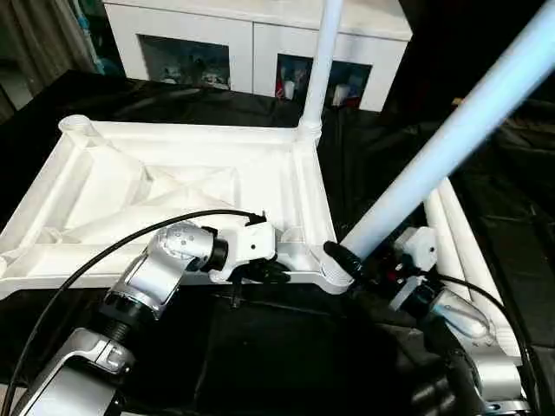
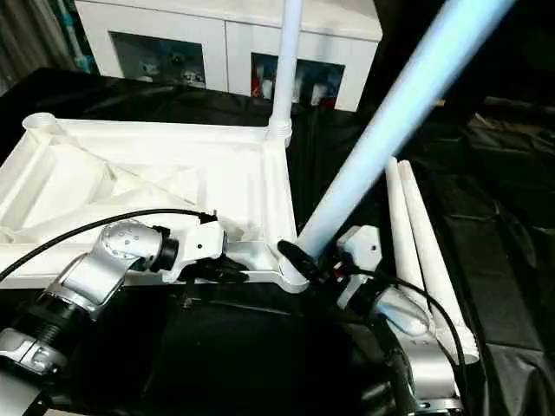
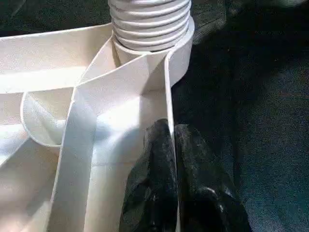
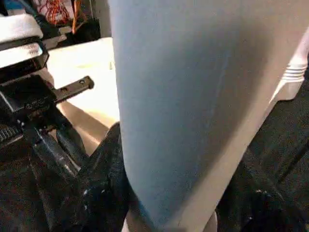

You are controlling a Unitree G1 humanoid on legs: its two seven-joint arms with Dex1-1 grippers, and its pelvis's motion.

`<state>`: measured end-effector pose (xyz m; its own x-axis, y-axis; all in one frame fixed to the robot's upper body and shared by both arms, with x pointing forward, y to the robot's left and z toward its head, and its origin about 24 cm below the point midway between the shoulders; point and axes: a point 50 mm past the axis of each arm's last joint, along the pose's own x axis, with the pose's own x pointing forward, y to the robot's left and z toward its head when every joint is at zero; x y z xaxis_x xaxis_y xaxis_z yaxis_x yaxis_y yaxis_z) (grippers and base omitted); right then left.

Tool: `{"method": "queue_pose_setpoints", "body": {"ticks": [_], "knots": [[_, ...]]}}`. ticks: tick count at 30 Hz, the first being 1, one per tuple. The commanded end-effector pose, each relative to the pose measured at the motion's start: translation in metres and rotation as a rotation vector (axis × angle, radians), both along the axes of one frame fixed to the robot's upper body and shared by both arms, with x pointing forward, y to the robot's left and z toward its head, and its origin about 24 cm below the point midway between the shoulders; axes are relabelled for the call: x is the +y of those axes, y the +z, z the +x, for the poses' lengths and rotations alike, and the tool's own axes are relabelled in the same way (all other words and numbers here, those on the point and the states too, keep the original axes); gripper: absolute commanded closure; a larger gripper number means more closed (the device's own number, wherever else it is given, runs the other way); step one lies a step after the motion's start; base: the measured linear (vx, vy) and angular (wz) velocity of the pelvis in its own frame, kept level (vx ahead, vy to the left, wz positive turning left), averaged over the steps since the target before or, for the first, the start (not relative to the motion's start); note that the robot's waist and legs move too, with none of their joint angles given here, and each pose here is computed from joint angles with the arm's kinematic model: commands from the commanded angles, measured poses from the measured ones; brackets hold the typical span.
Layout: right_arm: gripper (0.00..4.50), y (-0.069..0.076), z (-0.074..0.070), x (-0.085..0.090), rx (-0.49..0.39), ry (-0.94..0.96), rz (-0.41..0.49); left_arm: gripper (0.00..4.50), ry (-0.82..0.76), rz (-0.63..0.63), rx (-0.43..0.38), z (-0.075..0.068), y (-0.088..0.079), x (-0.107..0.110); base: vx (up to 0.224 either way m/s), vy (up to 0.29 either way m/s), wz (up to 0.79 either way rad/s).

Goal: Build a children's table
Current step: Insert table leg to table base

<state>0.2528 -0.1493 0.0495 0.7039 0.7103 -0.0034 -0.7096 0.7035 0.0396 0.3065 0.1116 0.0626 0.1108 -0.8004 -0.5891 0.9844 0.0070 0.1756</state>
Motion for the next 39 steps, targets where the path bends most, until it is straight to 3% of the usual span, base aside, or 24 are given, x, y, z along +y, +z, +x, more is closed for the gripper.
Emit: {"method": "queue_pose_setpoints", "body": {"ticks": [1, 7, 13, 18, 27, 36, 39], "knots": [[2.64, -0.031, -0.012, 0.005, 0.18, 0.079, -0.077, 4.5, -0.002, 0.118, 0.081, -0.008, -0.023, 0.007, 0.0, 0.0, 0.0], [2.64, -0.031, -0.011, 0.009, 0.25, 0.176, -0.073, 4.5, -0.036, 0.166, 0.119, -0.01, -0.025, 0.011, 0.0, 0.0, 0.0], [2.64, -0.03, -0.01, -0.001, 0.299, 0.234, -0.055, 4.5, -0.059, 0.157, 0.128, -0.006, -0.02, 0.009, 0.0, 0.0, 0.0], [2.64, -0.03, -0.012, -0.003, 0.295, 0.258, -0.053, 4.5, -0.099, 0.123, 0.081, -0.001, -0.013, 0.006, 0.0, 0.0, 0.0], [2.64, -0.032, -0.018, 0.001, 0.288, 0.273, -0.043, 4.5, -0.123, 0.134, 0.086, 0.0, -0.012, 0.01, 0.0, 0.0, 0.0], [2.64, -0.038, 0.001, -0.006, 0.274, 0.067, -0.025, 4.5, -0.041, 0.079, 0.09, 0.005, -0.012, 0.006, 0.0, 0.0, 0.0], [2.64, -0.043, 0.016, -0.007, 0.298, -0.066, -0.048, 4.5, 0.056, 0.068, 0.099, 0.01, -0.012, 0.003, 0.0, 0.0, 0.0]]}}
